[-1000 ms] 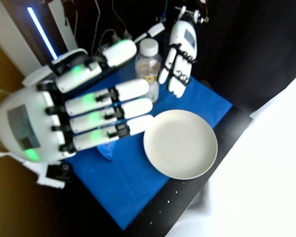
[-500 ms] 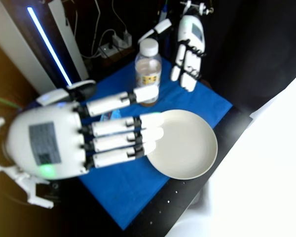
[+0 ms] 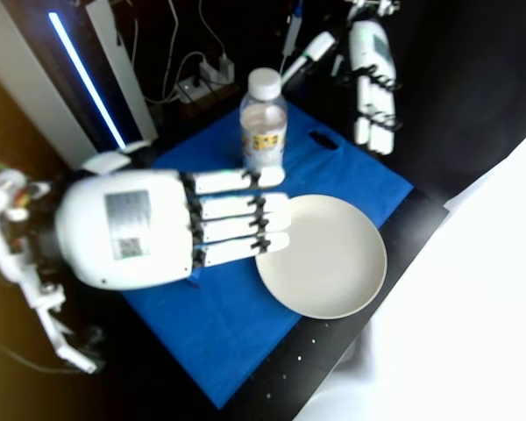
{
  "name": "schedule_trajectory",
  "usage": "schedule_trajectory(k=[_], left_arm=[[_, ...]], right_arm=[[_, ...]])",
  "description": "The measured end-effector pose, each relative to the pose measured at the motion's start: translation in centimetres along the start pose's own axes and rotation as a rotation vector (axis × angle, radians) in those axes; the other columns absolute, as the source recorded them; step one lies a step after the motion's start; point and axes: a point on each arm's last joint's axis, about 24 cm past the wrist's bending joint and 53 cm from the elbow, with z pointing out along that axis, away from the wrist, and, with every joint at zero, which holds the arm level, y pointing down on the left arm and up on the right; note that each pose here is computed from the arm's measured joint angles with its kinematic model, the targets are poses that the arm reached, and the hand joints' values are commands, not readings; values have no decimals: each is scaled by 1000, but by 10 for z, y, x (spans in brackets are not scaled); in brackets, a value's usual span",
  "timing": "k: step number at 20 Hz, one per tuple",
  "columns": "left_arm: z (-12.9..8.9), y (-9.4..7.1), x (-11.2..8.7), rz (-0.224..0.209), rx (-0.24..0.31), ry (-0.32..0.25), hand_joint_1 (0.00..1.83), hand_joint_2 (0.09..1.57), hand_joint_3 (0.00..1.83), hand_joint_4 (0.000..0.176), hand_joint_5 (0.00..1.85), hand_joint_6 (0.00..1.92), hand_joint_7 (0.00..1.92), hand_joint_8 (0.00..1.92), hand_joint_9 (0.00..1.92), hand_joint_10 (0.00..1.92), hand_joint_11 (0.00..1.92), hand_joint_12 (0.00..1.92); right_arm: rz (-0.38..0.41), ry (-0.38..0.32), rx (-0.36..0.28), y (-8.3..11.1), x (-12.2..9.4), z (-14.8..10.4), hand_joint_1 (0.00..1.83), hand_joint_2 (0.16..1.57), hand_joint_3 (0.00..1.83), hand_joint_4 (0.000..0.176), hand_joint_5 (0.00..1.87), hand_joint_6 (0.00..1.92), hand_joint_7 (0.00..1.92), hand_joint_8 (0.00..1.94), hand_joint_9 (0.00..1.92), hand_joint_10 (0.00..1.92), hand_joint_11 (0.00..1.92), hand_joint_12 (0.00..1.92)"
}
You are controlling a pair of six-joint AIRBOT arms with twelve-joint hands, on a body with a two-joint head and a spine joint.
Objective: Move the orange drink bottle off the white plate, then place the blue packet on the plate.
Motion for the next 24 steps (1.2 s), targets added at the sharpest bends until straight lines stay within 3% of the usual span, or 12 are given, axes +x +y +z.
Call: schedule_trajectory(k=[1, 2, 3, 5, 6, 11, 14, 15, 17, 20, 22, 24], left_arm=[[-1, 2, -7, -1, -7, -21, 675, 771, 9, 102, 0, 0, 0, 0, 0, 0, 0, 0], [-1, 4, -12, -3, -11, -37, 691, 782, 12, 126, 0, 0, 0, 0, 0, 0, 0, 0], [-2, 7, -18, 1, -22, -55, 692, 793, 14, 163, 0, 0, 0, 0, 0, 0, 0, 0], [-3, 10, -28, -17, -29, -94, 668, 803, 14, 175, 0, 0, 0, 0, 0, 0, 0, 0], [-3, 5, -32, -31, -9, -110, 642, 811, 13, 175, 0, 0, 0, 0, 0, 0, 0, 0], [-3, -4, -32, -26, 25, -114, 664, 814, 8, 176, 0, 0, 0, 0, 0, 0, 0, 0], [-2, -7, -30, -23, 34, -107, 663, 802, 1, 176, 0, 0, 0, 0, 0, 0, 0, 0], [-2, -7, -30, -24, 35, -108, 670, 798, 0, 176, 0, 0, 0, 0, 0, 0, 0, 0], [-1, -10, -32, -22, 42, -114, 667, 801, 1, 176, 0, 0, 0, 0, 0, 0, 0, 0], [0, -17, -34, -19, 66, -119, 644, 803, 2, 175, 0, 0, 0, 0, 0, 0, 0, 0], [2, -19, -31, -18, 75, -112, 658, 813, 5, 157, 0, 0, 0, 0, 0, 0, 0, 0], [4, -22, -27, -16, 83, -103, 652, 802, 0, 164, 0, 0, 0, 0, 0, 0, 0, 0]], right_arm=[[-4, 19, 9, -1, 5, 0, 445, 641, 0, 106, 0, 0, 15, 3, 10, 1, 0, 46], [-11, 37, 18, -3, 10, 1, 441, 628, 0, 106, 0, 0, 2, 0, 1, 0, 0, 8], [-26, 61, 28, -5, 17, 1, 543, 613, 0, 87, 72, 7, 32, 3, 0, 0, 10, 8], [-35, 91, 35, -4, 27, 2, 680, 632, 3, 34, 174, 4, 141, 5, 128, 12, 109, 234], [-44, 99, 41, -5, 30, 4, 768, 693, 0, 22, 203, 0, 189, 0, 171, 3, 7, 585], [-80, 129, 61, -7, 40, 5, 704, 703, 0, 16, 323, 10, 314, 12, 239, 15, 0, 731], [-105, 158, 67, -7, 50, 8, 730, 702, 0, 71, 328, 1, 318, 1, 271, 8, 0, 845], [-111, 161, 71, -8, 50, 8, 725, 704, 1, 71, 337, 5, 333, 8, 280, 11, 0, 842], [-129, 162, 93, -14, 50, 7, 778, 714, 2, 108, 333, 1, 319, 0, 247, 0, 0, 639], [-155, 171, 117, -20, 51, 6, 710, 711, 0, 137, 301, 2, 311, 8, 226, 7, 0, 516], [-168, 176, 127, -23, 53, 8, 701, 710, 0, 129, 309, 1, 335, 4, 245, 6, 0, 507], [-170, 179, 126, -23, 54, 12, 697, 718, 1, 121, 310, 1, 352, 4, 265, 8, 0, 547]])
